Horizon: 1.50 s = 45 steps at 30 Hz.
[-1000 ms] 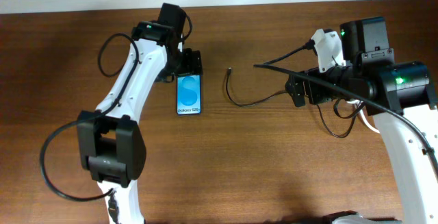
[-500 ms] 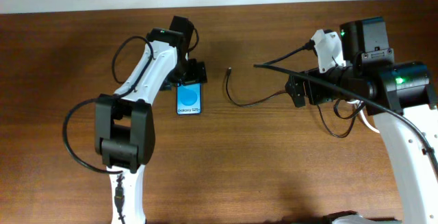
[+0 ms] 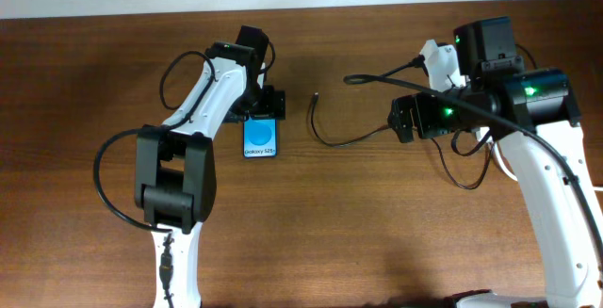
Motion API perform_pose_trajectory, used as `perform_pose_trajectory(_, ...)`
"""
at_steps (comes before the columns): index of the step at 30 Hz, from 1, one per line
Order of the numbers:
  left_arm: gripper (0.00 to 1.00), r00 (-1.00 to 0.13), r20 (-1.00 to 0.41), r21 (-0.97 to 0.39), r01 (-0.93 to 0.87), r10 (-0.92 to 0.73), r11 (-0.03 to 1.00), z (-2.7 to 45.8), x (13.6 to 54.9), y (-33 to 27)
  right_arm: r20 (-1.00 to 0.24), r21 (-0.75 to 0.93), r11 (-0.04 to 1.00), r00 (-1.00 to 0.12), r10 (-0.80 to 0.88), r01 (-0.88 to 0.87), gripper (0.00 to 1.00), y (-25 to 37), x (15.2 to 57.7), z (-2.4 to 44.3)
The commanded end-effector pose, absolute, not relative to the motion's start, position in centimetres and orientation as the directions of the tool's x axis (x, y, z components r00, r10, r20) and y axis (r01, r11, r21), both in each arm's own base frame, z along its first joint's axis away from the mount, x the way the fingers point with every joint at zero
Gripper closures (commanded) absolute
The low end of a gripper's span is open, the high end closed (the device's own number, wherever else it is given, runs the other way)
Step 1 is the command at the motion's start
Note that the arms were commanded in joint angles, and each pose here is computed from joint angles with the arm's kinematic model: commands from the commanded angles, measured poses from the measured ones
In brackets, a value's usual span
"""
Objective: Plug charger to phone and switch on socket
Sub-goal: 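Move the left gripper over the blue phone and grasp its top edge, then lift the phone with the left gripper and tilt it upright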
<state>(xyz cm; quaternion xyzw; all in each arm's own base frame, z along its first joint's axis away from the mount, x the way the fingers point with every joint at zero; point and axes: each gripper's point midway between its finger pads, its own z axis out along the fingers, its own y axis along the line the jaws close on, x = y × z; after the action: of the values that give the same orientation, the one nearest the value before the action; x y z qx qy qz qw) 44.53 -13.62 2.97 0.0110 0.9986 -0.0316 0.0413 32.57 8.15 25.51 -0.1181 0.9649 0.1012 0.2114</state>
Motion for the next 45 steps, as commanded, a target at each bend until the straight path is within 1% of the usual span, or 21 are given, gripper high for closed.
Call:
perform_pose_trajectory(1,0.01,-0.996,-0.077,-0.071,0.055,0.049,0.996,2.5,44.6,-14.1,-0.438,0.161,0.948,-0.88,-0.181,-0.275,0.02,8.6,32.7,25.8)
perform_pose_trajectory(11,0.01,-0.997,-0.026,-0.056,0.072,0.07,0.996,-0.2,44.0,-14.4,-0.438,0.161,0.948,-0.88,-0.181,-0.275,0.02,8.6,32.7,25.8)
perform_pose_trajectory(21,0.0,-0.997,-0.028,-0.056,0.071,0.07,0.996,-0.2,44.1,-14.5,-0.438,0.163,0.947,-0.88,-0.181,-0.276,0.02,8.7,32.7,25.9)
perform_pose_trajectory(27,0.08,-0.997,-0.027,-0.056,0.071,0.069,0.996,-0.3,44.1,-14.5,-0.438,0.163,0.947,-0.88,-0.181,-0.276,0.02,8.7,32.7,25.8)
perform_pose_trajectory(40,0.1,-0.997,-0.04,-0.055,0.067,0.064,0.996,-0.3,44.4,-14.5,-0.438,0.163,0.947,-0.88,-0.181,-0.276,0.02,8.7,32.7,25.8)
perform_pose_trajectory(44,0.17,-0.998,-0.041,-0.057,0.04,0.038,0.998,-0.3,44.4,-14.5,-0.438,0.163,0.947,-0.88,-0.181,-0.276,0.02,8.7,32.7,25.8)
perform_pose_trajectory(45,0.21,-0.998,-0.044,-0.058,0.041,0.038,0.997,-0.3,44.5,-14.5,-0.438,0.163,0.947,-0.88,-0.181,-0.276,0.02,8.7,32.7,25.9)
